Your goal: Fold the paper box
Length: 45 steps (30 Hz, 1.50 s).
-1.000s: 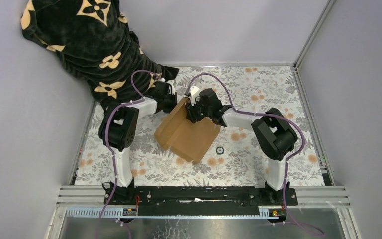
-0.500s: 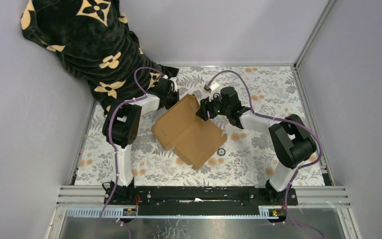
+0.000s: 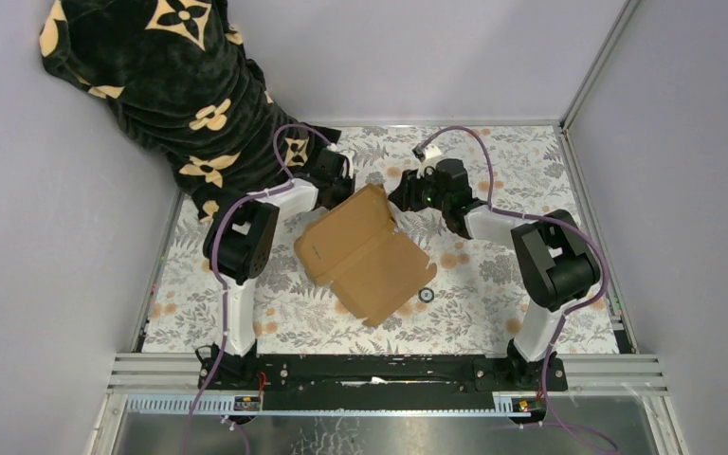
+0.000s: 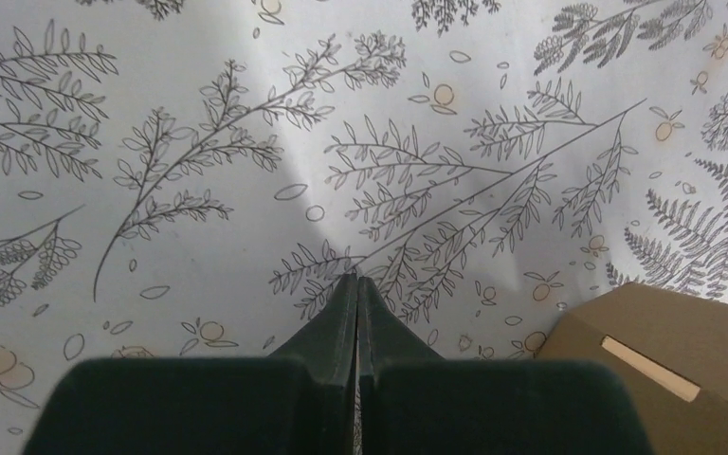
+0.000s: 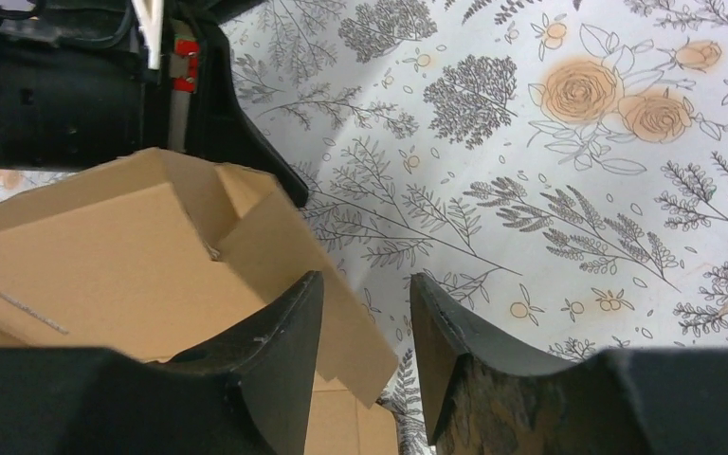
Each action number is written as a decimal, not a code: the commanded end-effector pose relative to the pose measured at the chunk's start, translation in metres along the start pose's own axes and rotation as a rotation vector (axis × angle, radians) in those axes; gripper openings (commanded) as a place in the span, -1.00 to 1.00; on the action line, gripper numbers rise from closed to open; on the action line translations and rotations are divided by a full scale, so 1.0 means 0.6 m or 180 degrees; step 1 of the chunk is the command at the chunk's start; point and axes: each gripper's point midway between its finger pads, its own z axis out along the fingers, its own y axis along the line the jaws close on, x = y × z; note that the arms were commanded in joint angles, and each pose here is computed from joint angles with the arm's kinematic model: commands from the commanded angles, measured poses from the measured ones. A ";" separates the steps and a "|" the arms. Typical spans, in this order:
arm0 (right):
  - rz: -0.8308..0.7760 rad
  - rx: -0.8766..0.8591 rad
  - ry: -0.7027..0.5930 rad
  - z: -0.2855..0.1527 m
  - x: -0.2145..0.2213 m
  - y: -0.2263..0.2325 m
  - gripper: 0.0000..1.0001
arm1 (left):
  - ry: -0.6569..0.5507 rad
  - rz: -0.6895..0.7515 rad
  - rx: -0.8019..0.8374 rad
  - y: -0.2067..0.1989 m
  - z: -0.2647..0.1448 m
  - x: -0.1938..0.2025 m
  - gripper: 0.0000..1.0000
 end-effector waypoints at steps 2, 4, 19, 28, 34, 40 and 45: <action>0.0052 -0.0093 -0.0243 0.001 -0.024 0.003 -0.08 | -0.0022 0.0281 -0.0189 -0.008 -0.026 -0.001 -0.96; 0.0061 -0.0136 -0.0234 -0.003 -0.016 0.007 -0.08 | -0.0058 0.0359 -0.0243 -0.014 -0.034 -0.003 -0.96; 0.0182 0.0157 -0.0226 -0.107 0.005 0.012 0.13 | -0.0188 0.0556 -0.0392 -0.032 -0.081 -0.025 -0.87; 0.0573 -0.0183 0.0254 -0.161 0.078 0.088 0.03 | -0.0205 0.0640 -0.0512 -0.050 -0.110 -0.023 -0.87; 0.0714 -0.0288 0.0664 -0.151 0.158 0.144 0.00 | -0.0225 0.0701 -0.0558 -0.065 -0.129 -0.018 -0.87; 0.1151 -0.0146 0.0934 -0.114 0.241 0.127 -0.08 | -0.0258 0.0706 -0.0519 -0.072 -0.149 -0.007 -0.71; 0.1289 -0.0066 0.1010 -0.101 0.276 0.113 -0.09 | -0.0224 0.0738 -0.0395 -0.075 -0.156 0.011 -0.55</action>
